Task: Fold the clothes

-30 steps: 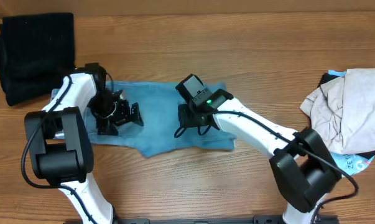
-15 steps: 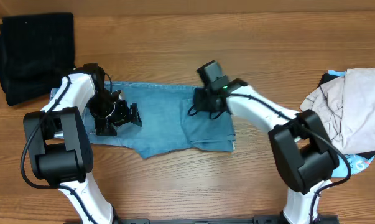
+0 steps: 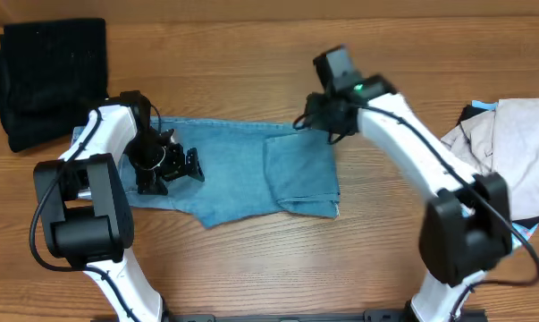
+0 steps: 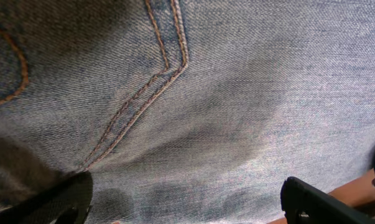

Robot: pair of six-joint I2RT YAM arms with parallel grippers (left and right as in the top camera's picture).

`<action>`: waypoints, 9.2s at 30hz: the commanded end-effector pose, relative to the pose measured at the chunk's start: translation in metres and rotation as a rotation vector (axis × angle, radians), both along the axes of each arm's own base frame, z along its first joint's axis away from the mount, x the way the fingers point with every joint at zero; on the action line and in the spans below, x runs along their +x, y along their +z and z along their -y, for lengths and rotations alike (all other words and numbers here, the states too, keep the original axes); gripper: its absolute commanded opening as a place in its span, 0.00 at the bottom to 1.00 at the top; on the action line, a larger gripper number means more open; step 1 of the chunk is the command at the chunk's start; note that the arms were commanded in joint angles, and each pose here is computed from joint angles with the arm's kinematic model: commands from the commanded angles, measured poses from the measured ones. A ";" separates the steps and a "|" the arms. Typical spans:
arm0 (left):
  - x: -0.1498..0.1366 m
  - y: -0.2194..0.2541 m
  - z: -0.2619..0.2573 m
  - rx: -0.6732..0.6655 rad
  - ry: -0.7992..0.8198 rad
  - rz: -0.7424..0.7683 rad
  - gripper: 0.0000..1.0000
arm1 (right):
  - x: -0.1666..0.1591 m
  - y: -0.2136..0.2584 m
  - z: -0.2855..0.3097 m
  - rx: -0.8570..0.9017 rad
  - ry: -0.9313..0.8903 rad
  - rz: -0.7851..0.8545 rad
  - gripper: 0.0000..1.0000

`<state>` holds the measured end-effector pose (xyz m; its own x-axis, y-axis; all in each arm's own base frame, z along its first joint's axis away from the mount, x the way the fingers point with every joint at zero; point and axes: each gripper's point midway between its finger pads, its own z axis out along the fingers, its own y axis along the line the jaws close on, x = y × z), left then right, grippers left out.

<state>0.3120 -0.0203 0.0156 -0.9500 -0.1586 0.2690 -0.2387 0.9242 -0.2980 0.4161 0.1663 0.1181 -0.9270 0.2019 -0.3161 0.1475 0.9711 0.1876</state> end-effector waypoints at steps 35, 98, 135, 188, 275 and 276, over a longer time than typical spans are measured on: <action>0.000 -0.003 0.003 -0.043 -0.009 -0.002 1.00 | -0.127 -0.083 -0.022 0.575 0.300 -0.335 0.04; 0.010 0.081 0.076 -0.300 -0.234 0.232 1.00 | -0.046 0.046 -0.086 0.125 0.104 0.039 0.66; 0.011 0.079 0.074 -0.281 -0.238 0.236 1.00 | -0.031 -0.014 -0.104 0.300 0.138 0.119 0.24; 0.038 0.015 -0.066 -0.125 0.149 0.398 1.00 | -0.116 -0.026 0.037 0.054 0.073 -0.141 1.00; 0.053 0.172 0.242 -0.025 -0.301 0.434 0.05 | -0.100 -0.097 0.077 -0.047 -0.046 -0.273 1.00; 0.051 0.172 0.244 -0.026 -0.308 0.434 0.14 | -0.100 -0.097 0.076 -0.040 -0.045 -0.275 1.00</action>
<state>0.3677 -0.2457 0.1616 -0.9827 0.1473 -0.1126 0.1724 0.9493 -0.2629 0.3202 0.0866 0.0252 -0.9676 0.2372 -0.0863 0.2308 0.9699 0.0780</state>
